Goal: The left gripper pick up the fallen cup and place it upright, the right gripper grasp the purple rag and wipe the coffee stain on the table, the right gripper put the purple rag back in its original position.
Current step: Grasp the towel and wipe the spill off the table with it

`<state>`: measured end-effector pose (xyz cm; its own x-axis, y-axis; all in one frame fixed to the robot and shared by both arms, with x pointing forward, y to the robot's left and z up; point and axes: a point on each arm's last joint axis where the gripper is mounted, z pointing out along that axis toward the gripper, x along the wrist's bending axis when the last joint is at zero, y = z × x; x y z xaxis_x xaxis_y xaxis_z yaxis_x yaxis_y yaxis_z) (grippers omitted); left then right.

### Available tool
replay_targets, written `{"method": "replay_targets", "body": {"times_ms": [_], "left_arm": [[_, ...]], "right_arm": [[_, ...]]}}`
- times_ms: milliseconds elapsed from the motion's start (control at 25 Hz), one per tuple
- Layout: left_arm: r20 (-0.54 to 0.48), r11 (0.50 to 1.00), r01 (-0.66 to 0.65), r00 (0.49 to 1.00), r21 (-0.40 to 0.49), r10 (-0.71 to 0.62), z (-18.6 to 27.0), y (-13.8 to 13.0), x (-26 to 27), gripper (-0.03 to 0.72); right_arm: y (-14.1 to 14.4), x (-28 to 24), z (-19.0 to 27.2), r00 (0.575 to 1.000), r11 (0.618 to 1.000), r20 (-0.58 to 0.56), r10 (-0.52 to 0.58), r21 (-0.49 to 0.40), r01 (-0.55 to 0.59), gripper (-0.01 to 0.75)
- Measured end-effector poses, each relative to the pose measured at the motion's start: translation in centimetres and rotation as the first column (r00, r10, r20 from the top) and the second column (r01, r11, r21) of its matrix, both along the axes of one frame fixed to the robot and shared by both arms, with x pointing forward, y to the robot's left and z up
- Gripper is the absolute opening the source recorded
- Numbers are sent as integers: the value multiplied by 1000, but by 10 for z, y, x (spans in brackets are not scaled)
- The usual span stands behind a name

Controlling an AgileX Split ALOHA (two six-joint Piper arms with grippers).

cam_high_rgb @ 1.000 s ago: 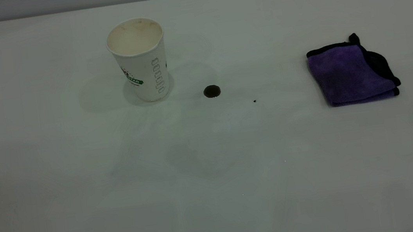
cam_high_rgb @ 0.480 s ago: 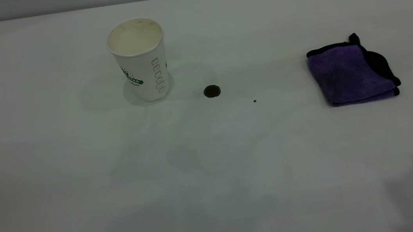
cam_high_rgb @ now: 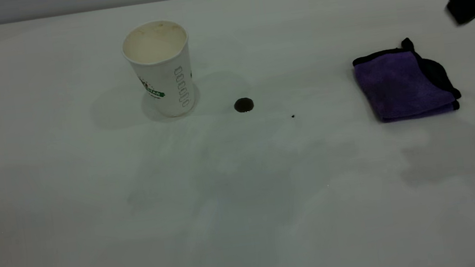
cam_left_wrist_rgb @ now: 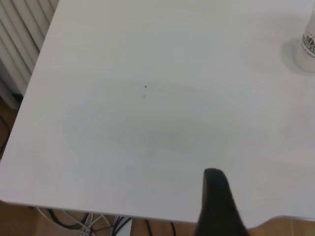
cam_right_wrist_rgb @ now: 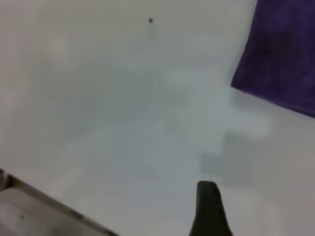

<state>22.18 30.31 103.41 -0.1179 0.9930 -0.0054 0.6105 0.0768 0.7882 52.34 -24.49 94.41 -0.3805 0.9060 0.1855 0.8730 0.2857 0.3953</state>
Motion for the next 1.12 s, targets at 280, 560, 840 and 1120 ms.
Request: {"method": "replay_targets", "body": {"times_ms": [280, 560, 840, 1120], "left_arm": [[0, 1000, 0, 1000, 0, 0, 0, 0, 0, 519], [-1, 1000, 0, 1000, 0, 0, 0, 0, 0, 519], [-2, 1000, 0, 1000, 0, 0, 0, 0, 0, 519], [-2, 1000, 0, 1000, 0, 0, 0, 0, 0, 519]], "right_arm": [[27, 47, -49, 996, 998, -81, -23, -52, 19, 580], [34, 90, -100, 978, 986, -182, -103, -146, 77, 580], [33, 119, -139, 970, 970, -210, -119, -232, 69, 580], [32, 137, -169, 972, 959, -203, -117, -279, 57, 580]]}}
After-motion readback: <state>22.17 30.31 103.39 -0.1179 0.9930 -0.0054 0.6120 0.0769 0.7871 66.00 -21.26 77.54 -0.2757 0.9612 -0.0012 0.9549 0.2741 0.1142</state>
